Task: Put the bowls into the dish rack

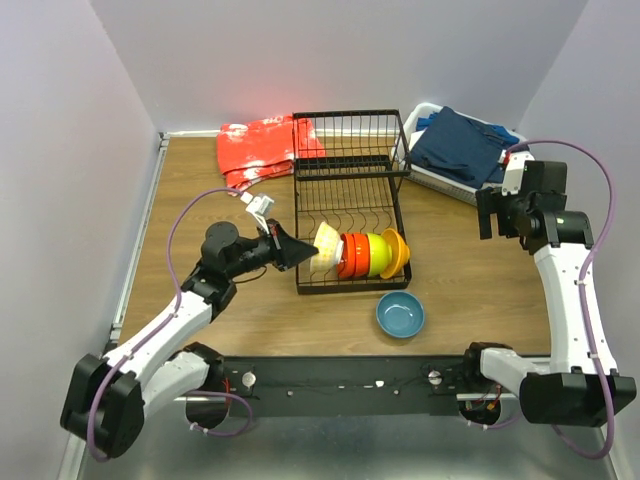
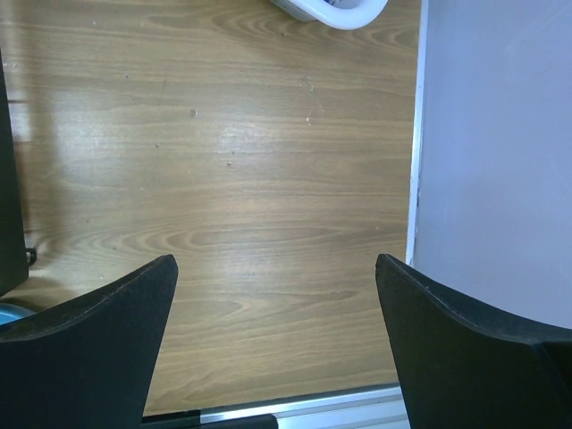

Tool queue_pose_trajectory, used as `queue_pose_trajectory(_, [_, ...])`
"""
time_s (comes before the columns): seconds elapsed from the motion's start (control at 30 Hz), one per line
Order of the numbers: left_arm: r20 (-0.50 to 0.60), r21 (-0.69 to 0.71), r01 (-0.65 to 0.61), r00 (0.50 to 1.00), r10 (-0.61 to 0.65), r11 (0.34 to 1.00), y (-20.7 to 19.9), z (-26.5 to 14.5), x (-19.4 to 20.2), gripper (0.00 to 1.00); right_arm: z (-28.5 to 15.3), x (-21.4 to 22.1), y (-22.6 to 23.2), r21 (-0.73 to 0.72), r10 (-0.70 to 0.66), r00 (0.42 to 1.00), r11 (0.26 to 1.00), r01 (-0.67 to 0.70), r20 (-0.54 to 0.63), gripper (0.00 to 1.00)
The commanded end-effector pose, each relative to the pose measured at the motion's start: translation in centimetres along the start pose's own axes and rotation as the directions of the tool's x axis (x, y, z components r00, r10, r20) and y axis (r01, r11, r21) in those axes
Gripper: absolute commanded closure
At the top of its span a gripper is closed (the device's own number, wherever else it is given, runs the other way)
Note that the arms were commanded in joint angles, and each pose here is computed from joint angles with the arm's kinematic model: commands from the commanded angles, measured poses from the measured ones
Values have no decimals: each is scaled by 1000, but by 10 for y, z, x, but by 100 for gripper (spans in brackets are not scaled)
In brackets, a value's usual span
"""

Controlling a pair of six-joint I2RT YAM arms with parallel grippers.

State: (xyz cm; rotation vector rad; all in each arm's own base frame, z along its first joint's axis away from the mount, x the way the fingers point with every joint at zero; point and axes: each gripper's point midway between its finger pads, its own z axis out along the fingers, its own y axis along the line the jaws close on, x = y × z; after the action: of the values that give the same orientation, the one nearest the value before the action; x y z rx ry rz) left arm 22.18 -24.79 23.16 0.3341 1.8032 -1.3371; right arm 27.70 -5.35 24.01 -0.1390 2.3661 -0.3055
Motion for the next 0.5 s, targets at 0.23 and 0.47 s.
queue_pose_trajectory(0.23, [117,66,253,959,-259,965,16,10,-27,100,4,5,8,-52,-13,999,999,11,-36,0])
queue_pose_trajectory(0.47, [93,16,391,916,-390,920,42,21,-15,100,6,7,9,-60,-19,999,998,16,-45,0])
